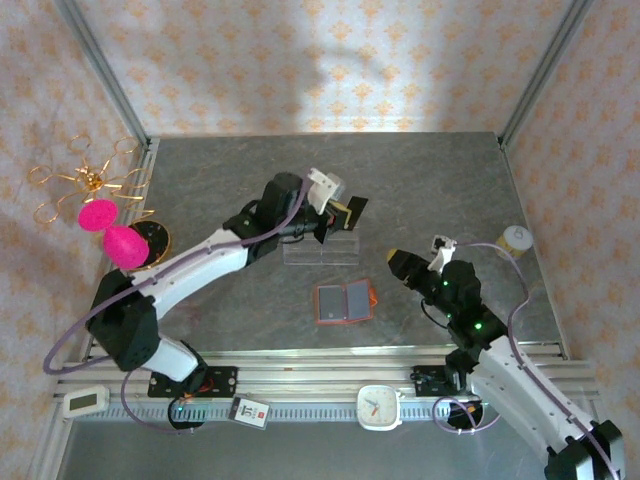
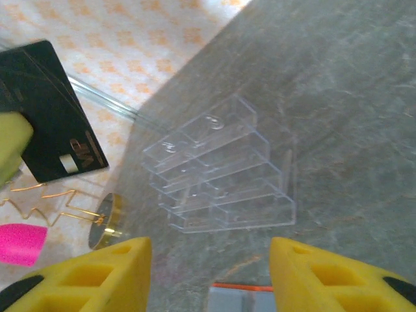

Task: Take the credit cards out of the card holder

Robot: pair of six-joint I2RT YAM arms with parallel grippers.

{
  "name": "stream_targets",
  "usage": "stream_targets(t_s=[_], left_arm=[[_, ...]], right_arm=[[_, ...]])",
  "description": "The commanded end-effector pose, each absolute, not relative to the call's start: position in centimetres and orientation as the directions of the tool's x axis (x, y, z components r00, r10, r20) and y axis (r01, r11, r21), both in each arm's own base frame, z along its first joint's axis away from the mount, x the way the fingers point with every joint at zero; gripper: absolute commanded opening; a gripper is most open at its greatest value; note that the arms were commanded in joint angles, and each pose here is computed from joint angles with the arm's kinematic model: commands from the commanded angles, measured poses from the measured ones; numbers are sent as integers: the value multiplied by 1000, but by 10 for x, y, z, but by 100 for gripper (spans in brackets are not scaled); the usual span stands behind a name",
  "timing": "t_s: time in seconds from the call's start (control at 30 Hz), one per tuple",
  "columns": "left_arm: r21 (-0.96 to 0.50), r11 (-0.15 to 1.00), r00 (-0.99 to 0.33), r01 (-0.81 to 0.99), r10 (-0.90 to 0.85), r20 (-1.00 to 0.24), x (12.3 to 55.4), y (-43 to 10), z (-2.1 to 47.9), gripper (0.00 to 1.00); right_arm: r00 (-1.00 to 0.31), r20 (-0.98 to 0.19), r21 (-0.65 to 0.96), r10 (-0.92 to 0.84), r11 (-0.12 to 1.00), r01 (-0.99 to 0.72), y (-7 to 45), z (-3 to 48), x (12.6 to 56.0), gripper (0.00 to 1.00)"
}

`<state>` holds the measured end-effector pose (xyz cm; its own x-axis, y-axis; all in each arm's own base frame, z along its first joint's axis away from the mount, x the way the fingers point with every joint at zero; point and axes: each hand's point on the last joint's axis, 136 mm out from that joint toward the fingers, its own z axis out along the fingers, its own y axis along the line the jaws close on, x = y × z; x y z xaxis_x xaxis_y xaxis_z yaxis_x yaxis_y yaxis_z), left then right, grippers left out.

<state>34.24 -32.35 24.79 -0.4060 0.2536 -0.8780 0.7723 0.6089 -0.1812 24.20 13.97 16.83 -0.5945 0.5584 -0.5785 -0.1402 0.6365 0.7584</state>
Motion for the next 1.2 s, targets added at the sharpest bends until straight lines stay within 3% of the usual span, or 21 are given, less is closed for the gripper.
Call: stream_targets(t_s=[0.0, 0.17, 0.53, 0.93, 1.17], left_arm=[[128, 481, -277, 867, 679, -680, 339, -294, 193, 0], [254, 263, -105, 931, 857, -505, 351, -291, 190, 0], [283, 75, 42, 956, 921, -387, 400, -304, 212, 0], [269, -26, 167, 963, 841, -515, 396, -309, 237, 0], [259, -33, 152, 965, 878, -453, 396, -315, 201, 0]], right_arm=[[-639, -552, 760, 536, 638, -121, 139, 151, 235, 49], [-659, -524, 770, 539, 631, -95, 137, 139, 234, 49], [-697, -504, 730, 510, 683, -27, 133, 123, 241, 48], [-736, -452, 709, 504, 704, 47, 127, 101, 253, 47], [-734, -459, 689, 501, 722, 61, 123, 97, 256, 47]])
